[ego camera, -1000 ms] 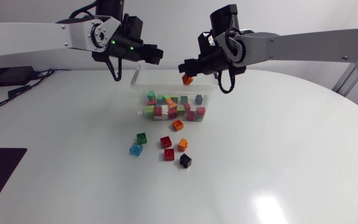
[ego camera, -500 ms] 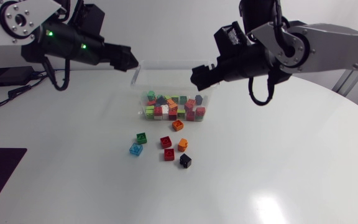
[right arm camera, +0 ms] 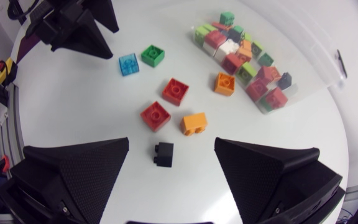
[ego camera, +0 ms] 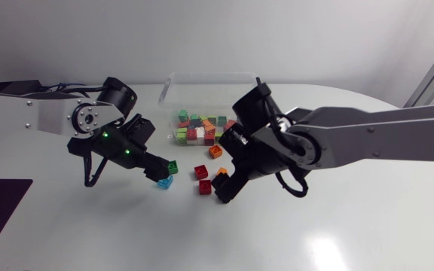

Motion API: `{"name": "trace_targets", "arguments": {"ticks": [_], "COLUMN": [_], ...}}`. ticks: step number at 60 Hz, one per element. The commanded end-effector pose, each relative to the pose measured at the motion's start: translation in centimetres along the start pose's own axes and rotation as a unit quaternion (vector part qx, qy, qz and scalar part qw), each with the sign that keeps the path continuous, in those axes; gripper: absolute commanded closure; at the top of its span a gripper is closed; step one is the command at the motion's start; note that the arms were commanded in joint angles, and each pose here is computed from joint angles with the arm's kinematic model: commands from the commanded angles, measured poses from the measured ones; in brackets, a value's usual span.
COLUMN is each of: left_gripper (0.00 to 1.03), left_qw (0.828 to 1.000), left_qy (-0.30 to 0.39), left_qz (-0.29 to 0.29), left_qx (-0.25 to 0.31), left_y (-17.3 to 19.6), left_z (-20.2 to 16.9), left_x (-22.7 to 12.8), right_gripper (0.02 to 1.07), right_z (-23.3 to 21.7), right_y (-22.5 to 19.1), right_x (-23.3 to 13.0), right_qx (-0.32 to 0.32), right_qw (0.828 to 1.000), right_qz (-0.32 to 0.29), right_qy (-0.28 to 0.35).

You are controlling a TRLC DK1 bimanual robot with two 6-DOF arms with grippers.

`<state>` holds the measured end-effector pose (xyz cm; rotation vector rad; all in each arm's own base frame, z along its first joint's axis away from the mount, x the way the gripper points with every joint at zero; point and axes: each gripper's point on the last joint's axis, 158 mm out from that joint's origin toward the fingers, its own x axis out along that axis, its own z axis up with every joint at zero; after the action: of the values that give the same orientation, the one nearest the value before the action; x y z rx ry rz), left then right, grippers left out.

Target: Place the duplo bricks in the container

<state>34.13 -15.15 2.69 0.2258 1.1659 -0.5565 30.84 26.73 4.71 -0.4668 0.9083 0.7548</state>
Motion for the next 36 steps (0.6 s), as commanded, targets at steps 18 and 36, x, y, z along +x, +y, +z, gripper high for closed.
{"name": "trace_targets", "arguments": {"ticks": [18,36], "left_gripper": [0.32,0.50], "left_qw": [0.998,0.998], "left_qy": [0.060,0.060], "left_qz": [0.017,0.024], "left_qx": [0.016,0.016], "left_y": [0.6,1.3], "left_z": [-2.0,-1.4], "left_x": [5.4,7.8], "right_gripper": [0.10,0.29], "right_z": [-4.8,-5.2], "right_y": [0.0,-0.2], "right_x": [4.8,7.4], "right_qx": [-0.023,-0.033], "right_qw": [0.997,0.996], "right_qz": [-0.018,-0.030], "right_qy": [0.072,0.072]}}
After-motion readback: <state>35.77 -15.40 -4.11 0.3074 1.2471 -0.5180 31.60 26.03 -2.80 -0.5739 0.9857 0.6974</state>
